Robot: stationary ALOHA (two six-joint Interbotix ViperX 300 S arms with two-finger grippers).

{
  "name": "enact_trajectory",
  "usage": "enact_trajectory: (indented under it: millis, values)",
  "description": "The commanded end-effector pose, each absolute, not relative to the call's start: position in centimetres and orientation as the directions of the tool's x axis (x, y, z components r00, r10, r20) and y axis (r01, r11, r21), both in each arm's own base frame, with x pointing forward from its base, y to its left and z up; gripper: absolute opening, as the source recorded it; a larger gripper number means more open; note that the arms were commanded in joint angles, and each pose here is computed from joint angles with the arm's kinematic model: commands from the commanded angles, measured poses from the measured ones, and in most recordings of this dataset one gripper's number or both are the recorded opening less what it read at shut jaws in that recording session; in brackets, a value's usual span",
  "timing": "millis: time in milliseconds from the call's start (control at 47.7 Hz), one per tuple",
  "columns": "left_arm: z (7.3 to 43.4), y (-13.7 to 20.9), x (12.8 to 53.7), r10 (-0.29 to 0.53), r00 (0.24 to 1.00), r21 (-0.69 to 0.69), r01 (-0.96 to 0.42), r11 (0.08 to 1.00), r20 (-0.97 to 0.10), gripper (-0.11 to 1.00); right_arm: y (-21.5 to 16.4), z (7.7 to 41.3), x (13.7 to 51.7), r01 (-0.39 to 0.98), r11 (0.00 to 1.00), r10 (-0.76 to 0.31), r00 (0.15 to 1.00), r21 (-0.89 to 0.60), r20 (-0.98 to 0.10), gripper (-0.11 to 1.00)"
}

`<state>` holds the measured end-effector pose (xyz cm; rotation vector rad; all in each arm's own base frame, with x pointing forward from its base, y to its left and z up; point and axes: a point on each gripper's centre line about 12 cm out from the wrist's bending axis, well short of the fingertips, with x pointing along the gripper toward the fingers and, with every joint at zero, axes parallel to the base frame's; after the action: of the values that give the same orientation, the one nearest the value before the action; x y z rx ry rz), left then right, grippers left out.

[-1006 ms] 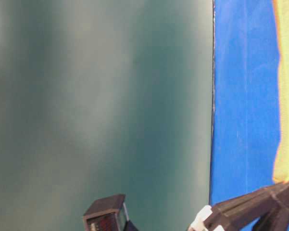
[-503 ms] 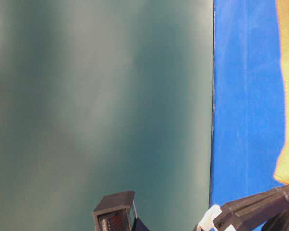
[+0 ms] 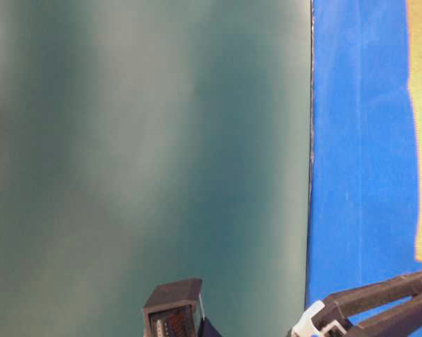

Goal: Fold the orange towel.
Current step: 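Regrasp the folded towel's ends and lift it between both grippers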

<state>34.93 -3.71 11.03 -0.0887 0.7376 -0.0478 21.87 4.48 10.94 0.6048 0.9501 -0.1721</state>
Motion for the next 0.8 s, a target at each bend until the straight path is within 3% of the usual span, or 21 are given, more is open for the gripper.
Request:
enact_trajectory:
  millis: [0, 84, 147, 251, 461, 775]
  values:
    - [11.9, -3.4, 35.4, -0.069, 0.757, -0.098, 0.008, 0.995, -0.65, 0.45, 4.8, 12.0, 22.9, 0.365, 0.829, 0.129, 0.614, 0.425, -0.779, 0.34]
    - [12.0, -3.0, 35.3, -0.062, 0.754, -0.093, 0.001, 0.996, -0.654, 0.52, 4.9, 12.5, 23.4, 0.339, 0.843, 0.13, 0.626, 0.418, -0.769, 0.59]
    - [12.2, -2.5, 35.3, -0.05, 0.752, -0.088, -0.01, 0.996, -0.657, 0.52, 4.9, 12.9, 23.5, 0.32, 0.857, 0.127, 0.628, 0.403, -0.768, 0.67]
    - [13.4, -1.3, 35.5, -0.026, 0.767, -0.074, -0.028, 0.997, -0.642, 0.52, 4.3, 13.4, 23.4, 0.306, 0.88, 0.105, 0.621, 0.363, -0.776, 0.61]
    - [15.6, 0.7, 35.8, 0.018, 0.805, -0.008, -0.028, 1.0, -0.593, 0.52, 1.4, 14.9, 22.5, 0.338, 0.897, 0.006, 0.633, 0.284, -0.774, 0.62]
    - [15.8, 2.2, 36.0, 0.051, 0.807, 0.023, -0.047, 0.999, -0.588, 0.52, -2.4, 15.9, 21.2, 0.424, 0.877, -0.124, 0.654, 0.226, -0.746, 0.62]
